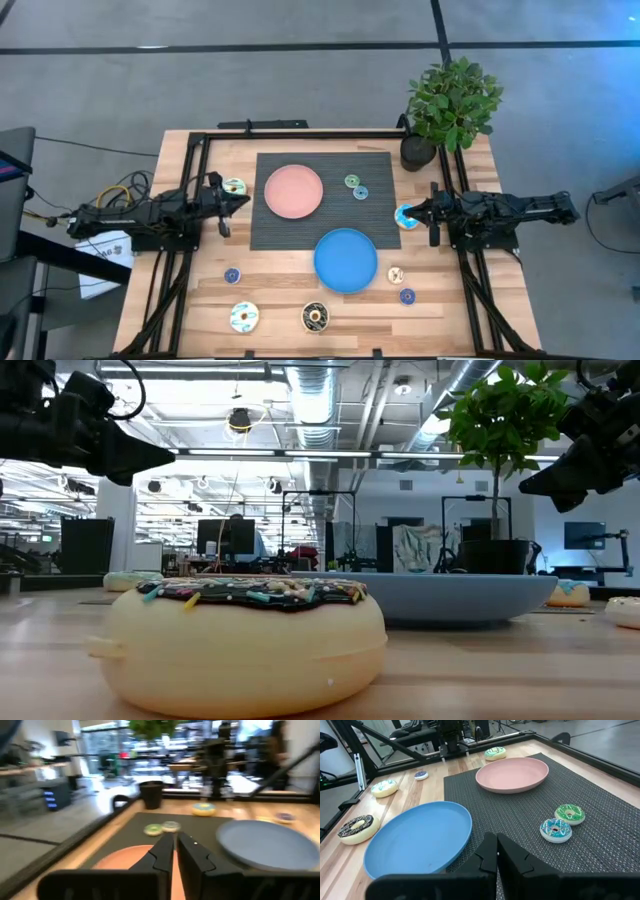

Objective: Pick & Place donuts
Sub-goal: Put the large blue donut into the pink plate

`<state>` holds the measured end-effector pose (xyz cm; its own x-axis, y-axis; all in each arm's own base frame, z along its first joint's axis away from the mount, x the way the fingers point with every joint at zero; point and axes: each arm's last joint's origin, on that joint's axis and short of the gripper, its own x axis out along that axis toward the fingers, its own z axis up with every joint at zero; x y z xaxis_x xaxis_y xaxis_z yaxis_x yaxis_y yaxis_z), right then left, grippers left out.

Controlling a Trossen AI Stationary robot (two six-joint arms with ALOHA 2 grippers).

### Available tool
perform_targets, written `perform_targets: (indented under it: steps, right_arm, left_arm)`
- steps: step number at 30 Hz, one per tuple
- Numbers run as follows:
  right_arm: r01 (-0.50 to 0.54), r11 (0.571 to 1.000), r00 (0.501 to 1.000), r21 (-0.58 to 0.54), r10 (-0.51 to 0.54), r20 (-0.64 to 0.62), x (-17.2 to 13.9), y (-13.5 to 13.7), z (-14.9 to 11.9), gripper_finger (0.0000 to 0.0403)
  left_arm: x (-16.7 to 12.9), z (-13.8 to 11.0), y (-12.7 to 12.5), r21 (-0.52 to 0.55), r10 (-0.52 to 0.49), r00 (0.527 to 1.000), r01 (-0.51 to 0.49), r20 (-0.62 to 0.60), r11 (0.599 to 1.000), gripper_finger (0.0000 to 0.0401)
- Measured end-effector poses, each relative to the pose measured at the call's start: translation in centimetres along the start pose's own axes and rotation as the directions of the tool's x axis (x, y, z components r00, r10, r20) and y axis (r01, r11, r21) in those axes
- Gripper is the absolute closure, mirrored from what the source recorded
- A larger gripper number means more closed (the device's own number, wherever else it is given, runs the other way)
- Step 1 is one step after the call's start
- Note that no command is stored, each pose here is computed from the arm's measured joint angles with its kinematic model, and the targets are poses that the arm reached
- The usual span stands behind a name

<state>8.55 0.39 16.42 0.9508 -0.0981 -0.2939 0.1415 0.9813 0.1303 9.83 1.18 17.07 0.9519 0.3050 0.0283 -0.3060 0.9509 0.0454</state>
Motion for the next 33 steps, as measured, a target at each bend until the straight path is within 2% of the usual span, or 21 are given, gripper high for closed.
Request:
perform_targets:
  steps: [3, 7, 14, 18, 20, 23, 28, 33]
  right_arm:
    - [0.0, 1.0, 1.0, 0.0, 0.0, 0.001, 0.0, 0.0, 0.0, 0.0403]
    - [0.0, 1.0, 1.0, 0.0, 0.0, 0.0, 0.0, 0.0, 0.0, 0.0403]
    - [0.0, 1.0, 1.0, 0.0, 0.0, 0.0, 0.0, 0.0, 0.0, 0.0403]
    - [0.0, 1.0, 1.0, 0.0, 0.0, 0.0, 0.0, 0.0, 0.0, 0.0403]
    - [0.0, 1.0, 1.0, 0.0, 0.0, 0.0, 0.0, 0.0, 0.0, 0.0403]
    - [0.0, 1.0, 1.0, 0.0, 0.0, 0.0, 0.0, 0.0, 0.0, 0.0403]
    - [0.0, 1.0, 1.0, 0.0, 0.0, 0.0, 0.0, 0.0, 0.0, 0.0403]
    - [0.0, 1.0, 1.0, 0.0, 0.0, 0.0, 0.0, 0.0, 0.0, 0.0403]
  left_arm:
    - [-0.1, 0.5, 0.4, 0.009, 0.125, 0.992, -0.125, 0.0, 0.992, 0.0354]
    - [-0.2, 1.8, 0.9, -0.013, 0.275, 0.961, -0.275, 0.003, 0.961, 0.031]
    - [0.7, 4.0, 1.6, -0.076, 0.417, 0.887, -0.439, -0.199, 0.895, 0.0242]
    - [2.3, 5.7, 2.2, -0.088, 0.47, 0.818, -0.523, -0.331, 0.848, 0.0222]
    - [3.2, 6.5, 2.7, -0.067, 0.489, 0.759, -0.567, -0.43, 0.821, 0.0219]
    - [4.8, 7.5, 3.8, -0.016, 0.477, 0.658, -0.597, -0.583, 0.802, 0.0218]
    - [7.5, 7.9, 5.9, 0.026, 0.361, 0.472, -0.579, -0.804, 0.815, 0.0218]
    - [9.1, 6.5, 7.6, 0.09, 0.287, 0.255, -0.584, -0.923, 0.807, 0.0218]
